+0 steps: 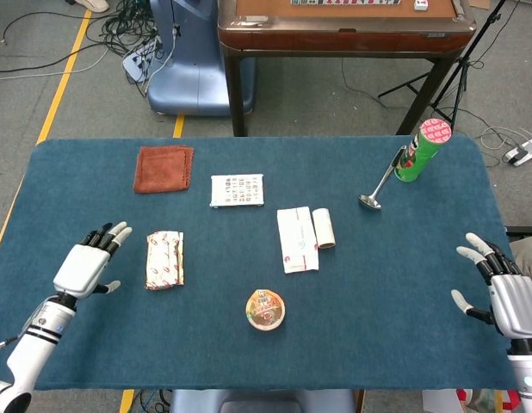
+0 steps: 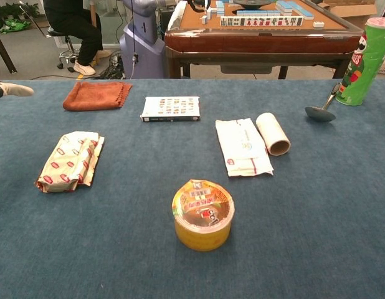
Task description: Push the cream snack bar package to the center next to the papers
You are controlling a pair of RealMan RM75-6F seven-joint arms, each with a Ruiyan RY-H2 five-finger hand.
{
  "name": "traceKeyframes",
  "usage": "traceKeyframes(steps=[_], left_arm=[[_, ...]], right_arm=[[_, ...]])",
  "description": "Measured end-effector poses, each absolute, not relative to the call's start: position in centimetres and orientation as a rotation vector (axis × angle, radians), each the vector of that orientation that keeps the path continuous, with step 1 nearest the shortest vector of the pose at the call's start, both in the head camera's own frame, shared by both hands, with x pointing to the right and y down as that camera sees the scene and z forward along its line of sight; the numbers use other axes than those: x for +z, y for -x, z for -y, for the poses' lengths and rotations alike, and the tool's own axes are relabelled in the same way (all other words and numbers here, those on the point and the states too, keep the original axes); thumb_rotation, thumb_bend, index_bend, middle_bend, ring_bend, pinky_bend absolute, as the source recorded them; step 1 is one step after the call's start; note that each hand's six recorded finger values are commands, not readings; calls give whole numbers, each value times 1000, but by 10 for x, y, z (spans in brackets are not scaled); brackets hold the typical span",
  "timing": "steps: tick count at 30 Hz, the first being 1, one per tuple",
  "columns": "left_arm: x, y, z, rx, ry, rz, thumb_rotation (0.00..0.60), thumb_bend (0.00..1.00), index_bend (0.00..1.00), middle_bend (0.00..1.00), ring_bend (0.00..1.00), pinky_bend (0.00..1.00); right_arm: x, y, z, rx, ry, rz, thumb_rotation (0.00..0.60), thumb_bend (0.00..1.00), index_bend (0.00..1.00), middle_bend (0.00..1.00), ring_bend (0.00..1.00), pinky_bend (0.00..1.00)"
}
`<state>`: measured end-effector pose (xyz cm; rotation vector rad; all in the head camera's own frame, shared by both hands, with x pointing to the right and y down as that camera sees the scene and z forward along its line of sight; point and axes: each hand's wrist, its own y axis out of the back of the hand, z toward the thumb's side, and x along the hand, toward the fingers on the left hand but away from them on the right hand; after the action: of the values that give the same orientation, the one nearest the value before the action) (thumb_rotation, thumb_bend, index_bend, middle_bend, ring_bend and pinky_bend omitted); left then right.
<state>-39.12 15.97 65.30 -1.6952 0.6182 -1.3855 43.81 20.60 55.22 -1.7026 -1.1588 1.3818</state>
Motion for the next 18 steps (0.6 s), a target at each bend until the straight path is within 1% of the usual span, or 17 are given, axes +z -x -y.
traceKeyframes(steps=[1, 2, 3, 5, 6, 7, 8, 9, 12, 15, 18], left_arm=[[656, 393, -157, -1380, 1678, -618, 600, 100, 47, 88, 150, 374], [659, 394, -154, -1371, 1657, -621, 600, 96, 149, 239, 311, 559], [662, 395, -152, -1363, 1645, -625, 600, 95, 306, 449, 494, 734], [667, 394, -148, -1345, 1624, -636, 600, 91, 593, 774, 726, 922], [669, 394, -146, -1339, 1617, -637, 600, 86, 696, 886, 807, 971], [672, 394, -144, -1337, 1610, -635, 600, 79, 753, 944, 855, 992], [676, 394, -143, -1337, 1604, -629, 600, 70, 802, 984, 898, 1000], [679, 394, -142, -1340, 1603, -624, 600, 62, 845, 1000, 936, 1000], [690, 394, -141, -1367, 1615, -609, 600, 57, 914, 1000, 991, 1000], [702, 395, -140, -1401, 1625, -592, 600, 28, 956, 1000, 1000, 1000], [711, 395, -138, -1425, 1634, -569, 600, 15, 968, 1000, 1000, 1000]], right_arm=[[552, -438, -206, 1381, 1702, 1161, 600, 246, 238, 108, 84, 238], [551, -439, -206, 1379, 1701, 1164, 600, 246, 238, 108, 84, 238], [550, -439, -206, 1378, 1701, 1165, 600, 246, 238, 108, 84, 238], [549, -440, -205, 1376, 1700, 1172, 600, 246, 238, 108, 84, 238], [549, -440, -205, 1375, 1699, 1174, 600, 246, 238, 108, 84, 238], [549, -441, -205, 1375, 1700, 1175, 600, 246, 238, 108, 84, 239], [548, -441, -205, 1374, 1700, 1176, 600, 246, 238, 108, 84, 239], [548, -441, -205, 1373, 1701, 1176, 600, 246, 238, 108, 84, 239], [547, -441, -205, 1372, 1703, 1176, 600, 246, 238, 108, 84, 238], [547, -441, -205, 1374, 1703, 1177, 600, 246, 238, 108, 84, 238], [547, -442, -205, 1376, 1704, 1177, 600, 246, 238, 108, 84, 238]])
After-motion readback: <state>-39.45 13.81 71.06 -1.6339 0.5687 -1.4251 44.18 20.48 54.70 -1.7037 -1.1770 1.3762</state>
